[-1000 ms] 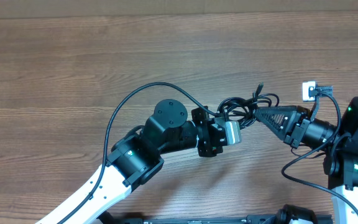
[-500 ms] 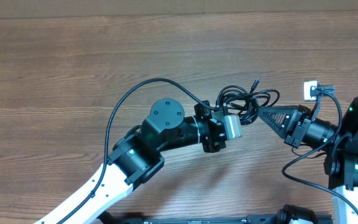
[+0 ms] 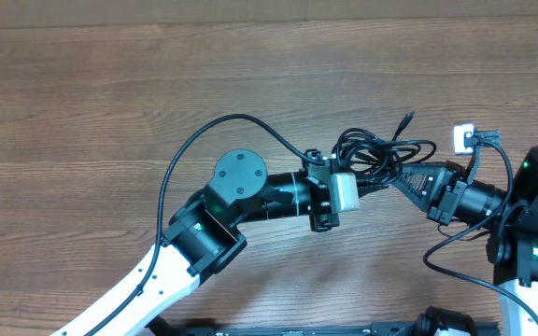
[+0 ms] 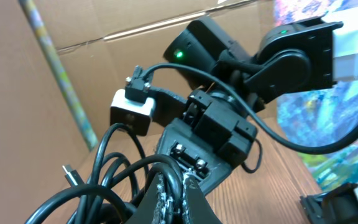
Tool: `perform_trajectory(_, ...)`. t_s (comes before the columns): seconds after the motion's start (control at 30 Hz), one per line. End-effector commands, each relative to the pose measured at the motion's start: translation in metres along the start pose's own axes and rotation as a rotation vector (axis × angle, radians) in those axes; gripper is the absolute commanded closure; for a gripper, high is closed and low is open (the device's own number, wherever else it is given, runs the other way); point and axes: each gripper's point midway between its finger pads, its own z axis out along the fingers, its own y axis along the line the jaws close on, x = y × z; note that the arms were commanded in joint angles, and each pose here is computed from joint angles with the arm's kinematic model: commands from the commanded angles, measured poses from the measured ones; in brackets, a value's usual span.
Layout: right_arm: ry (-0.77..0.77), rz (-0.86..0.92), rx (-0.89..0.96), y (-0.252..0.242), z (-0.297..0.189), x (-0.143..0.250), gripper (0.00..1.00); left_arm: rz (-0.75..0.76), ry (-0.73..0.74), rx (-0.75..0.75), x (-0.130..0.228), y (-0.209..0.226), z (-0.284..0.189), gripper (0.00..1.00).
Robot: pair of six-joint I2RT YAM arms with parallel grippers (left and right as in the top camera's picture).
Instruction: Untangle cables
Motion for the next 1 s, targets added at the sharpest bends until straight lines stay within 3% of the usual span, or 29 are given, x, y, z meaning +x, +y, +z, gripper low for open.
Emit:
perform_trajectory(0.0,-0.001,-0.001,0.03,-0.006,0.002,0.001,0.96,0.034,-0.105,0.196,-0.033,-0.035,-0.004,0.96)
perform_trajectory(0.3,-0.007,0.007,0.056,-0.01,0.002,0.001,0.96,0.025,-0.151,0.38,-0.043,-0.065,-0.015,0.96)
perform_trajectory(0.73,-0.009,0.009,0.063,-0.011,0.002,0.0,0.96,0.035,-0.169,0.504,-0.044,-0.081,-0.026,0.96)
perform_trajectory(0.97,-0.008,0.009,0.062,-0.011,0.002,0.0,0.88,0.027,-0.16,0.575,-0.038,-0.079,-0.044,0.96)
